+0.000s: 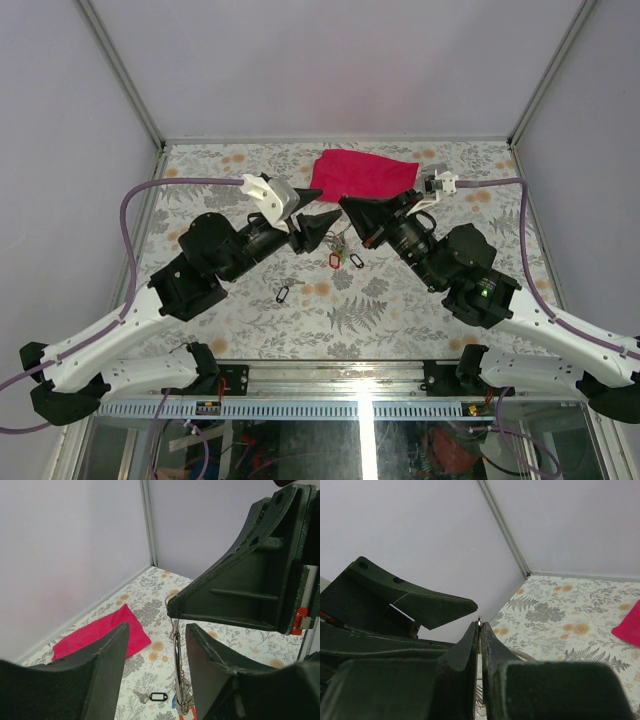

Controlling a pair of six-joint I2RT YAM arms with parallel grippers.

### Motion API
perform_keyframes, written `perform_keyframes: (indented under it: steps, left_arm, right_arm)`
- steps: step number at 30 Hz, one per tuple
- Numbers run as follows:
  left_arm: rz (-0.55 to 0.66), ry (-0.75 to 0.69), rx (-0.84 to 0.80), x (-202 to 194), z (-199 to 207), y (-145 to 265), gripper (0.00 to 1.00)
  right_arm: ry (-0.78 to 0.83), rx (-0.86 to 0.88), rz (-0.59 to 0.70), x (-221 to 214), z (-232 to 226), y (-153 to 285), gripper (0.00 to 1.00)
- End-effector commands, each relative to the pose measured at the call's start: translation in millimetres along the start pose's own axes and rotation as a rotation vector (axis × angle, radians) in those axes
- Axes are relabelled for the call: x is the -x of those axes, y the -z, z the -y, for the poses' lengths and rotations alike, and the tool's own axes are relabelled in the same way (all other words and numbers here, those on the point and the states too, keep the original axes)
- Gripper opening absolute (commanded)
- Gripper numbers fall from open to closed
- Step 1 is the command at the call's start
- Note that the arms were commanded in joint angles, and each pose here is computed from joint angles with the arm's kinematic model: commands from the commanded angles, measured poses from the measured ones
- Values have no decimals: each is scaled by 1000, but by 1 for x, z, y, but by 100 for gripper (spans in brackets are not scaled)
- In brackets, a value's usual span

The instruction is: Put the keys on the keyring

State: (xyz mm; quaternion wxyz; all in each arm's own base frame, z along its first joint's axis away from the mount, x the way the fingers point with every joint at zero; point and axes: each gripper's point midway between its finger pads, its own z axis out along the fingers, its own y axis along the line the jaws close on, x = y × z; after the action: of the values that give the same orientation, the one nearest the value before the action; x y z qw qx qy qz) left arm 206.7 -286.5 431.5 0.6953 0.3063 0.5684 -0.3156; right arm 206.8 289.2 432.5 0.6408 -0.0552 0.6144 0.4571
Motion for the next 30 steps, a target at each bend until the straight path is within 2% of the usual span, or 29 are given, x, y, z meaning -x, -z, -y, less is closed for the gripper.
perform_keyframes:
  steps: [1,10,22,24,25,28,30]
  left_arm:
    - [53,-44,-20,22,3,-3,48]
    - [15,-74,-28,10,6,-10,40]
    - [35,-103,-29,24,5,-12,15]
    - [42,-101,-29,28,5,-11,9]
    - [43,-102,-27,29,4,-11,2]
    - [35,-107,-27,30,3,-9,0]
    - [20,-118,-20,28,2,-6,0]
  right_arm:
    - [-87,89,113,44,-30,-1,0]
    - [-96,110,108,45,-35,-1,0]
    - [-98,140,59,32,-41,-6,0]
    - [-97,138,50,29,-41,-6,0]
    - [-96,136,48,28,-40,-6,0]
    - [-86,129,48,30,-38,-3,0]
    - [-75,114,57,34,-35,0,9]
